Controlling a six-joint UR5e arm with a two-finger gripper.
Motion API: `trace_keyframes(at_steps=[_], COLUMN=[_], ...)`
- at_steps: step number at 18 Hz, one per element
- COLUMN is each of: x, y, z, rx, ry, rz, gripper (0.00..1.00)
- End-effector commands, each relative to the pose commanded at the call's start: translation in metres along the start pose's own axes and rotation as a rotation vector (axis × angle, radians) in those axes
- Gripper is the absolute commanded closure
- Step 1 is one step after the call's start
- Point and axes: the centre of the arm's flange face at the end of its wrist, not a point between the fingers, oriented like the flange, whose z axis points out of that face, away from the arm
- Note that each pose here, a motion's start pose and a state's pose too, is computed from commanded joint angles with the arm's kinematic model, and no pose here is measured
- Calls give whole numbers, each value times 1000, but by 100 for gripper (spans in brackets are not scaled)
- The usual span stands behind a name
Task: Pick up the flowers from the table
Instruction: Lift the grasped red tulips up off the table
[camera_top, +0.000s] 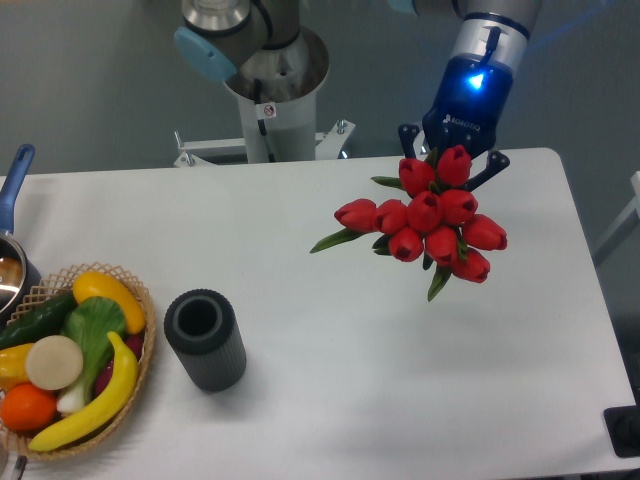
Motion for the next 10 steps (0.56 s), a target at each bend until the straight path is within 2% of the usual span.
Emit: trace_keyframes(at_steps=[10], x=[-1], y=[2], z=[1], rx=[-4], ry=[-1], rz=[2], gripper=[81])
